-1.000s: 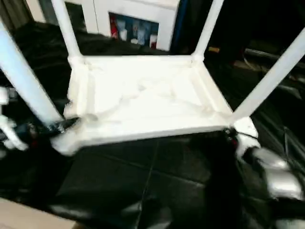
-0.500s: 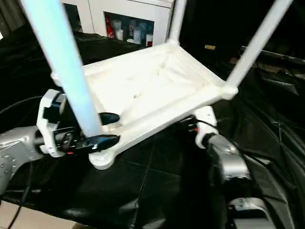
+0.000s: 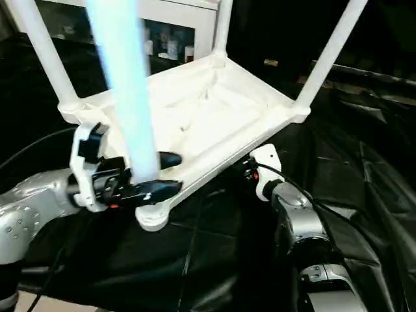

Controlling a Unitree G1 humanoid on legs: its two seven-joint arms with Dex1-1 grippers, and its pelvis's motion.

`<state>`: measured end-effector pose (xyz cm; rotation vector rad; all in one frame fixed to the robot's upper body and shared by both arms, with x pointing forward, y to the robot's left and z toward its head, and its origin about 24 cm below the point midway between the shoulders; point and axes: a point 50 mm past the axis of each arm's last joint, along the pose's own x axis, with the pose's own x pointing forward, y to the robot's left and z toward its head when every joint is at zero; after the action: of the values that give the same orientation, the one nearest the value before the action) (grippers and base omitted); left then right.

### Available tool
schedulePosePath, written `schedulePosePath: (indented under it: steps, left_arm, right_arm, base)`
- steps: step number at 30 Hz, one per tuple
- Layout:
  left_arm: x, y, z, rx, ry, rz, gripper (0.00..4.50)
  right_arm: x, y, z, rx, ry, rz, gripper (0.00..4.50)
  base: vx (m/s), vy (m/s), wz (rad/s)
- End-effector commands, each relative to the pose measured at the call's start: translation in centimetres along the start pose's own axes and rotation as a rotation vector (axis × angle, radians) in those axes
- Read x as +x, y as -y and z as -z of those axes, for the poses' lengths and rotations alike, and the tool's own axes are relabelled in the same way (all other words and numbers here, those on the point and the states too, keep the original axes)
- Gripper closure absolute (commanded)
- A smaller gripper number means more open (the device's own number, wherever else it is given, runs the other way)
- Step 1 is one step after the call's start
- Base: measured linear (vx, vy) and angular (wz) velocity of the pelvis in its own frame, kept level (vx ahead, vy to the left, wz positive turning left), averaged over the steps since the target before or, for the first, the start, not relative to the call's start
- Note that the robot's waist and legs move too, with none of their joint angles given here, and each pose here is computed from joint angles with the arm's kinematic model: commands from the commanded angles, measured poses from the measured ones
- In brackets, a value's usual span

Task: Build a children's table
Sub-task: Rotate table base

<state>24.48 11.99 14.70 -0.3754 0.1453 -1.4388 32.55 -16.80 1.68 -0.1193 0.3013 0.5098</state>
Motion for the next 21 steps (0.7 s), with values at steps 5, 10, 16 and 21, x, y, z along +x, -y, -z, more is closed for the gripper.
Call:
schedulePosePath:
  steps: [5,10,16,21]
  left_arm:
    - [-1.1,1.4,0.4,-0.016,-0.005,0.036,0.09]
    - [-4.1,1.3,1.1,-0.032,-0.036,-0.059,0.09]
    - [-7.2,2.0,2.5,-0.081,-0.115,-0.133,0.09]
    - [-8.1,3.4,2.2,-0.095,-0.121,-0.096,0.09]
  right_arm:
    - [0.1,-0.4,0.3,-0.054,-0.036,-0.070,1.45]
    - [-1.5,2.2,0.7,-0.073,-0.062,0.017,1.45]
    - [-3.3,4.9,1.0,-0.082,-0.087,0.108,1.45]
    - [-4.3,6.4,1.1,-0.102,-0.113,0.158,1.45]
  base:
    - [0.000,0.000,0.00]
    - [0.000,0.000,0.00]
    - [0.000,0.000,0.00]
    - [0.000,0.000,0.00]
